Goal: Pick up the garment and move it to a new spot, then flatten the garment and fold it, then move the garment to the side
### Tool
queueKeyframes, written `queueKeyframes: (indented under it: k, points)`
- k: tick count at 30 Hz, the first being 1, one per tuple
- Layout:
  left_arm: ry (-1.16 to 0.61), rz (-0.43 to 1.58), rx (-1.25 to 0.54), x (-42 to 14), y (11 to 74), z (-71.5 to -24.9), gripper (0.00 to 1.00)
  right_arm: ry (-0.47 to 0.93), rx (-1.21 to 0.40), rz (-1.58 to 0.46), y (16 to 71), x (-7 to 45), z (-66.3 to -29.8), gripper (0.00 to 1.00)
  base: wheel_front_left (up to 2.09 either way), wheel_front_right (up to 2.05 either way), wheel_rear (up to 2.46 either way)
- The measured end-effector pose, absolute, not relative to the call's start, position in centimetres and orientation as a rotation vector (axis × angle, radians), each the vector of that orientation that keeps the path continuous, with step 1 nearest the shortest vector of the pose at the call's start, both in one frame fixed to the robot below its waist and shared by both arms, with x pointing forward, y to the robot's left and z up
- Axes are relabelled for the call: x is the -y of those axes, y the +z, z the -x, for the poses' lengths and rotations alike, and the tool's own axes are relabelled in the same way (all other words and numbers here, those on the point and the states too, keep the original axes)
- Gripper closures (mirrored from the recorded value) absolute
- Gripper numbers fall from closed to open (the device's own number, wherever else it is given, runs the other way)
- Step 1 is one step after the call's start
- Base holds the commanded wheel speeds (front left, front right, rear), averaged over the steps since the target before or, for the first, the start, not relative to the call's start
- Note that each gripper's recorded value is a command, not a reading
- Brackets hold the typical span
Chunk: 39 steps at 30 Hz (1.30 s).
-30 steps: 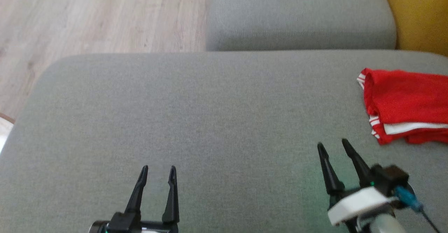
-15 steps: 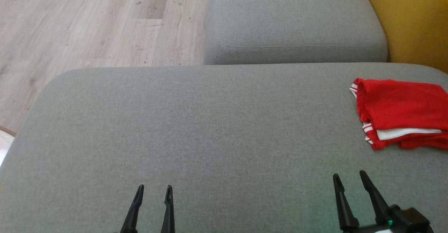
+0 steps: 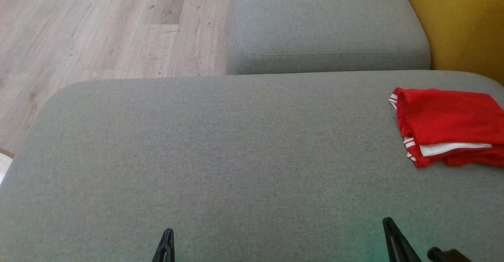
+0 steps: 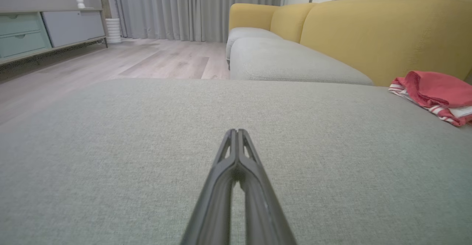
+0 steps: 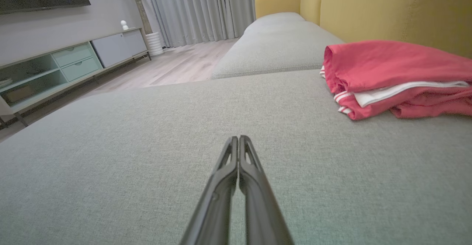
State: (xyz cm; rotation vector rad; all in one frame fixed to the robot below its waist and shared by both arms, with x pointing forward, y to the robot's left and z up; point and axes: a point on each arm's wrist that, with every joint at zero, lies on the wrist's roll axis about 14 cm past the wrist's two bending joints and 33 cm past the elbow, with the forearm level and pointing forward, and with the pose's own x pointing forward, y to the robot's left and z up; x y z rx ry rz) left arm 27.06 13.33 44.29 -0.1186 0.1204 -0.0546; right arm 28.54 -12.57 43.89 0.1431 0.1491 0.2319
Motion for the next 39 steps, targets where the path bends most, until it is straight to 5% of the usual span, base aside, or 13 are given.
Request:
queueKeyframes:
  k: [39]
  points:
    - [0.049, 0.551, -0.214, -15.4, 43.3, -29.4, 1.00, 0.059, -0.181, -0.569, 44.2, 15.5, -31.0, 1.00, 0.00, 0.00, 0.00]
